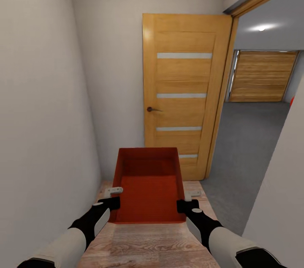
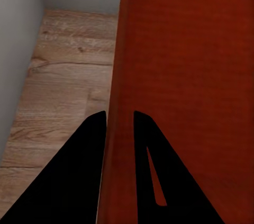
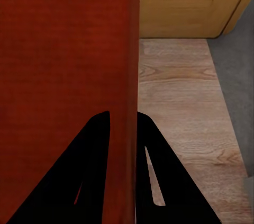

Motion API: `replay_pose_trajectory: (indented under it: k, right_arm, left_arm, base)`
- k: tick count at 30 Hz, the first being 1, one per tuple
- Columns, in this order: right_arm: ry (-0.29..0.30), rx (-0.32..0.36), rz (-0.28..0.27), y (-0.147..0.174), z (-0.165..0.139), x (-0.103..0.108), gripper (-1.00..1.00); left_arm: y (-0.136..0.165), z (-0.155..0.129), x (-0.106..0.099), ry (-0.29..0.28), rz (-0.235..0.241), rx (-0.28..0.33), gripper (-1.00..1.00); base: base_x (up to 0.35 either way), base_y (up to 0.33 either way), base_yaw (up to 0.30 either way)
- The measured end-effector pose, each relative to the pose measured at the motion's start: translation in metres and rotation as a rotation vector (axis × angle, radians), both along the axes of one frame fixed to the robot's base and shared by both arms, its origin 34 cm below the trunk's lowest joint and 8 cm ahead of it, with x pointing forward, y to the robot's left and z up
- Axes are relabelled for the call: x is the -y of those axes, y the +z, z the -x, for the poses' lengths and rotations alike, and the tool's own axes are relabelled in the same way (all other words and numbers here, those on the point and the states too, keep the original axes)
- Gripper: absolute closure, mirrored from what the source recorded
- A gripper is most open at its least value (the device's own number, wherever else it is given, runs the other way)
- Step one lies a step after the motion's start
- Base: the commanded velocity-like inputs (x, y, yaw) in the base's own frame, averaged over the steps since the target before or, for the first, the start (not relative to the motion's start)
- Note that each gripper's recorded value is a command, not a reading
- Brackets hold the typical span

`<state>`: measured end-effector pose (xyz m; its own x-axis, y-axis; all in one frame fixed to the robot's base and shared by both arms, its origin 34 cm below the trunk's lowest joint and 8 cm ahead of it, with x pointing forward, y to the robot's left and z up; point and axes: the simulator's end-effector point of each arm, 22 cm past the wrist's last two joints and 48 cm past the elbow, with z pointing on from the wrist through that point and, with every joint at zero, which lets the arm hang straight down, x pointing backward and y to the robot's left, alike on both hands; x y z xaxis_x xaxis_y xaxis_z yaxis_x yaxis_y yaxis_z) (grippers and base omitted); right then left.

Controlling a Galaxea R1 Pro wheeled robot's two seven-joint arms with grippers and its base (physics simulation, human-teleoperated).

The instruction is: Move the two storage containers from the living room to the garage. In the garage, place one container on the floor and stack the other container on top of it (either order is fine).

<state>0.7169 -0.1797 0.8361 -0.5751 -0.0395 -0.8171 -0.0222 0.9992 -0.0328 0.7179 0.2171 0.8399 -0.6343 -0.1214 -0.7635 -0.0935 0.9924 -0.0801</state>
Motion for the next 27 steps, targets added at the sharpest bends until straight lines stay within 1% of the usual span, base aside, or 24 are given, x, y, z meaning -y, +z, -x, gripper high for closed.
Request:
replay_pose_trajectory:
  k: [27]
  right_arm:
    - [-0.001,-0.002,-0.002,-0.0023,0.0015,0.0022,1.0]
  left_arm:
    - [-0.0009,0.0009,0.0021,-0.002,-0.003,-0.002,1.0]
  base:
    - [0.0,0.0,0.0]
